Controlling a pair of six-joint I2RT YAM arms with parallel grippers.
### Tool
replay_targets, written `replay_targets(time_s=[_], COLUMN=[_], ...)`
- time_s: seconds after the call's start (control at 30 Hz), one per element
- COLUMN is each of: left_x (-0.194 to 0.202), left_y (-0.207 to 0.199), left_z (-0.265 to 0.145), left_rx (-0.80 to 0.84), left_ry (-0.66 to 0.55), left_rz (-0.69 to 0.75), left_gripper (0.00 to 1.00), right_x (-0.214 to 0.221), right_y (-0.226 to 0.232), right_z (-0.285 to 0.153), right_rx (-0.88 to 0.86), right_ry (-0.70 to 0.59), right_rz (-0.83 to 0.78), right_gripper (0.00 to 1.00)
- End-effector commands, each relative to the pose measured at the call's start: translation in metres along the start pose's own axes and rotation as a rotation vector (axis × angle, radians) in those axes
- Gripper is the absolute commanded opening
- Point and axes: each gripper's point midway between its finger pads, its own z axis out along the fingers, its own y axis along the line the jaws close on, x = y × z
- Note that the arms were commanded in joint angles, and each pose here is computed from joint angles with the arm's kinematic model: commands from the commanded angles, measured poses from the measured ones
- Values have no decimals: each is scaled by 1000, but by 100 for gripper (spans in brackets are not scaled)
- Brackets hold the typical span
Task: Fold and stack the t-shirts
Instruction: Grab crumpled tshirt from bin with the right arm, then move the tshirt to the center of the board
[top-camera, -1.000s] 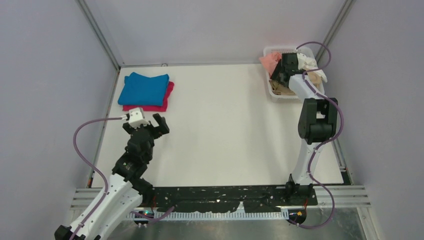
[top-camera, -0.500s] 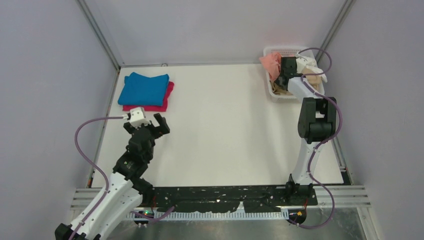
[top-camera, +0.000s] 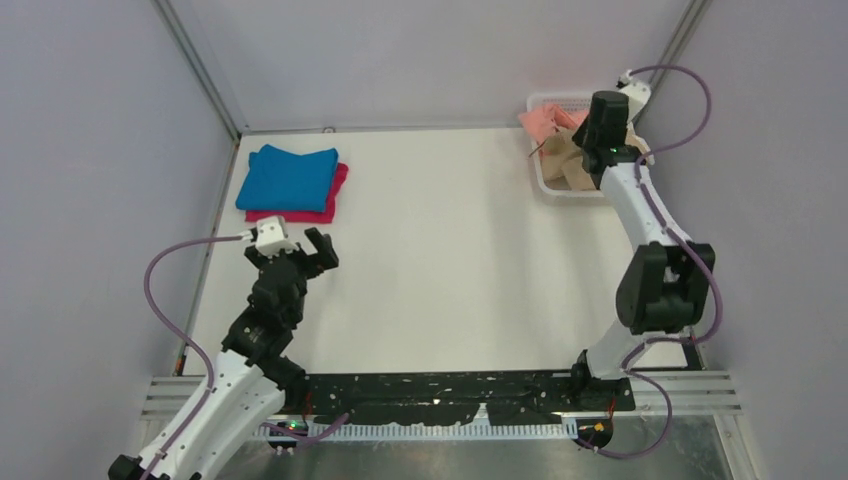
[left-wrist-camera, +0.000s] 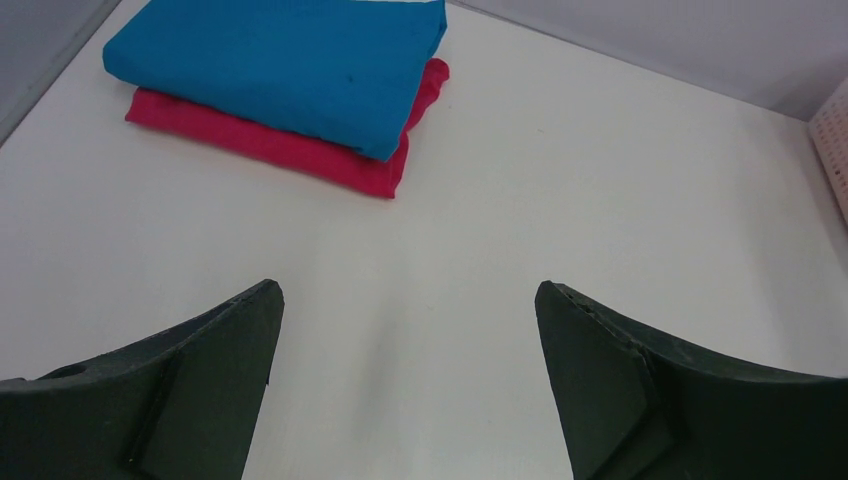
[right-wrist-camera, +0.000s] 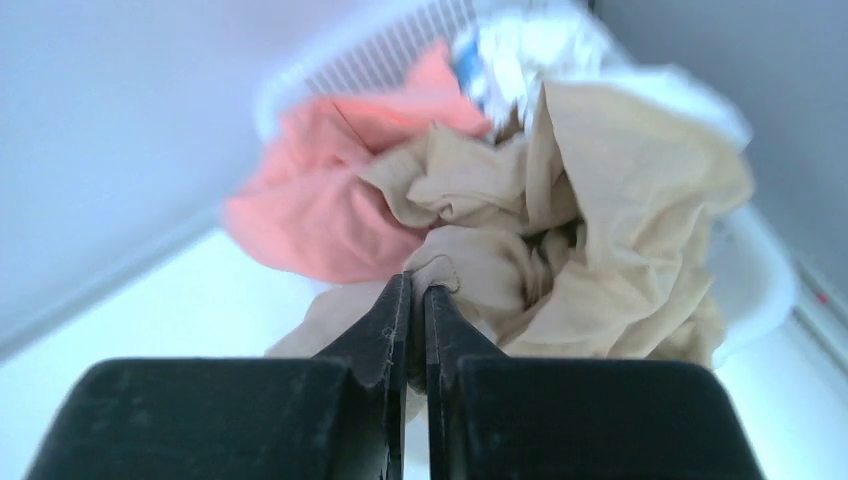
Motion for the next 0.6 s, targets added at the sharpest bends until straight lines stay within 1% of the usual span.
replay_targets(time_s=[0.0,0.17,0.27,0.3,0.33,0.47,0.57], left_x=[-23,-27,-28,-29,-28,-30,-31], left_y=[-8,-7,-7,-7,-7,-7,-9], left_z=[-8,-15,-18,-19,-20,-23,-23], left_rx=[39,58,70,74,76,86,96], left_ry=[-60,-83,-94,-96,-95,-100,-106], left_rz=[-67,-97,-112,-116,-118,-126,-135], left_gripper=[99,99,99,99,99,99,99], right_x=[-161,-228,-255,-265,-269,-289,-293], right_y=[15,0,-2,-1,1,22,37], right_z=[-122,-222,-268,-290,-299,-368,-404], right_rx=[-167,-233,-281,-316,-341,-550,-699], right_ry=[-490,-747,-846,-882,-894,-953,-967], right_rz=[87,116,112,112,106,71,61], right_gripper=[6,6,6,6,6,6,6])
